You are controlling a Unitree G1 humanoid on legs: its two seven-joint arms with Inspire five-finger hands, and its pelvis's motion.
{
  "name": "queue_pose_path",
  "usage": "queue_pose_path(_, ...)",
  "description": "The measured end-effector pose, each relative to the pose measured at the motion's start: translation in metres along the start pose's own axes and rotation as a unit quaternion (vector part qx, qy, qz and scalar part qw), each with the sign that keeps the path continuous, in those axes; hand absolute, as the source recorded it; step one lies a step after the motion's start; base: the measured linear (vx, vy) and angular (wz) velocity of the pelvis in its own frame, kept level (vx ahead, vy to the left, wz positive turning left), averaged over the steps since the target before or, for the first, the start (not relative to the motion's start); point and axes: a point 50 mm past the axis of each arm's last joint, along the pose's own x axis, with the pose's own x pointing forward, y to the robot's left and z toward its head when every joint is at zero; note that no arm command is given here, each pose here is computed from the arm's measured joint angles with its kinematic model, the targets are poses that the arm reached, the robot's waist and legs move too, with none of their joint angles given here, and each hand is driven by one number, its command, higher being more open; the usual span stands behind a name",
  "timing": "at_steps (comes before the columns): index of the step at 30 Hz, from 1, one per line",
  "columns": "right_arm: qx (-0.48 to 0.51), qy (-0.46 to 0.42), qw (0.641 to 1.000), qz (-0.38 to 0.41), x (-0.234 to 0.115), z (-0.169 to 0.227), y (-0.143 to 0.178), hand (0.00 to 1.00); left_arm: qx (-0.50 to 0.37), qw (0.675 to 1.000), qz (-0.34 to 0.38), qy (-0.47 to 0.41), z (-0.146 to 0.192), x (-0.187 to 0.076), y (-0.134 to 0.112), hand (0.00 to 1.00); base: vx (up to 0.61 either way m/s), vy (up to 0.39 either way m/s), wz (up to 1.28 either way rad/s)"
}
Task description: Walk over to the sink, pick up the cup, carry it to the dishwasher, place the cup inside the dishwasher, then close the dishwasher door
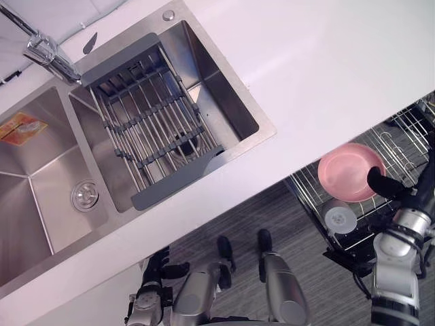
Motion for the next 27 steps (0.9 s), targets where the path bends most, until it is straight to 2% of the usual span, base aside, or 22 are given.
queue_pose_path(9, 0.032, 0.081, 0.996, 0.011, -0.034, -0.034, -0.017, 0.9, -0.007, 1.0, 0.006, 0.027, -0.007, -0.001, 0.006, 0.9, 0.0, 0.0, 0.0)
queue_pose_path(16, 0.089, 0.163, 0.982, -0.031, -0.063, -0.063, -0.042, 0.9, -0.011, 0.997, 0.021, 0.071, -0.027, -0.008, 0.017, 0.9, 0.03, -0.008, 0.04)
queue_pose_path(21, 0.136, 0.248, 0.958, -0.044, -0.086, -0.095, -0.047, 0.9, 0.005, 0.995, 0.022, 0.093, -0.043, -0.016, 0.02, 0.9, 0.0, 0.0, -0.01)
queue_pose_path(27, 0.211, 0.32, 0.922, -0.053, -0.105, -0.119, -0.041, 0.9, 0.01, 0.995, 0.021, 0.095, -0.045, -0.017, 0.02, 0.9, 0.0, 0.0, 0.0)
